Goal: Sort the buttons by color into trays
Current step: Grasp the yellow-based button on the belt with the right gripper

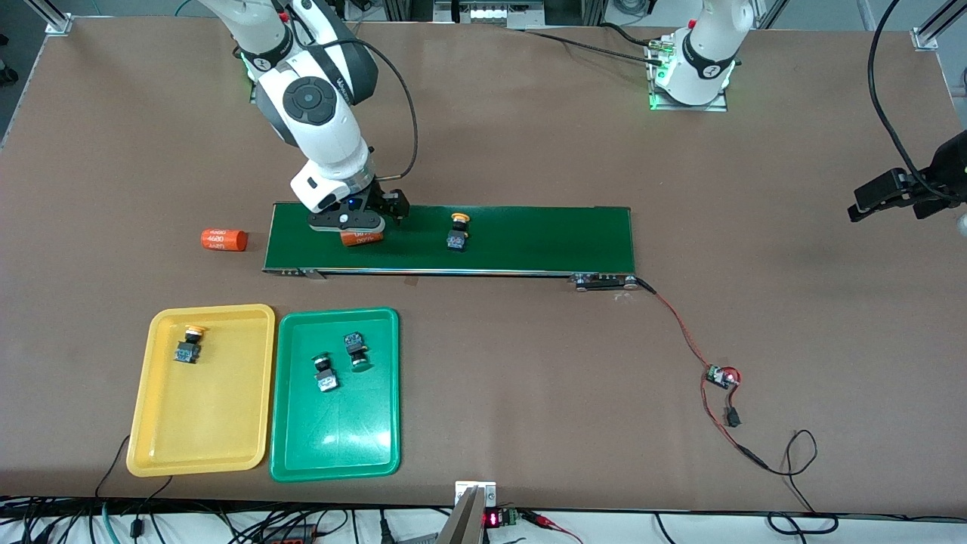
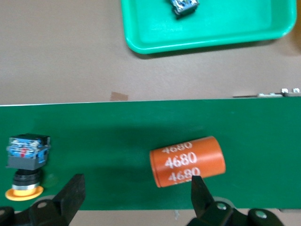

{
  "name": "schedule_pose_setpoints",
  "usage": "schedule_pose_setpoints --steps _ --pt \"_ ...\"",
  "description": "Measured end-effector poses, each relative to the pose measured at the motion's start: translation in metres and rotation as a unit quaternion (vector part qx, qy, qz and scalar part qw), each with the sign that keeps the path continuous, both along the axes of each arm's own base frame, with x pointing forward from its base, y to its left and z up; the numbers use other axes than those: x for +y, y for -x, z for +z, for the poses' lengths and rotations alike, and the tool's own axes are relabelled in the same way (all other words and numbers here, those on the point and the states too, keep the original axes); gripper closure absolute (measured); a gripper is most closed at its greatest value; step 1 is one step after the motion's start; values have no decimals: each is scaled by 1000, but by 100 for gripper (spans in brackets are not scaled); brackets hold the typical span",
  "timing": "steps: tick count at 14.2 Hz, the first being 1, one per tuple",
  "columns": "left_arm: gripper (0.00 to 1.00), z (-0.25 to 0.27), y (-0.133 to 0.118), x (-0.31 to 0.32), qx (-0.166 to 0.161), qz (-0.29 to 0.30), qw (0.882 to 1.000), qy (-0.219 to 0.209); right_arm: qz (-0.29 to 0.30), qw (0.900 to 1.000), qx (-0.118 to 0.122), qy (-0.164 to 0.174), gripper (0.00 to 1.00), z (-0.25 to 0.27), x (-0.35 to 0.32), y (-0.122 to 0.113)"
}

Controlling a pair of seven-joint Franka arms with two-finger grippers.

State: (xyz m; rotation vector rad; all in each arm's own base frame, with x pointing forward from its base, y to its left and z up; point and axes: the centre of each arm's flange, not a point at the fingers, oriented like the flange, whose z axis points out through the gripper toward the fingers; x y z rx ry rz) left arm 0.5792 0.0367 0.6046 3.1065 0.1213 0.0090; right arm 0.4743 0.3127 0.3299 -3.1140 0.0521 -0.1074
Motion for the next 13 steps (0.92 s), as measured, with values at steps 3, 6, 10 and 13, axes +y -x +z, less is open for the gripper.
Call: schedule_pose_setpoints --steps 3,6,10,13 --pt "0 0 0 0 0 0 1000 0 8 1000 -2 -2 0 -1 3 1" --pt "0 0 0 0 0 0 1000 0 12 1000 1 -1 0 -5 6 4" --pt "0 0 0 0 0 0 1000 0 9 1000 9 -5 0 -15 13 8" --pt "0 0 0 -2 0 -2 1000 0 5 1000 8 -14 0 -22 19 9"
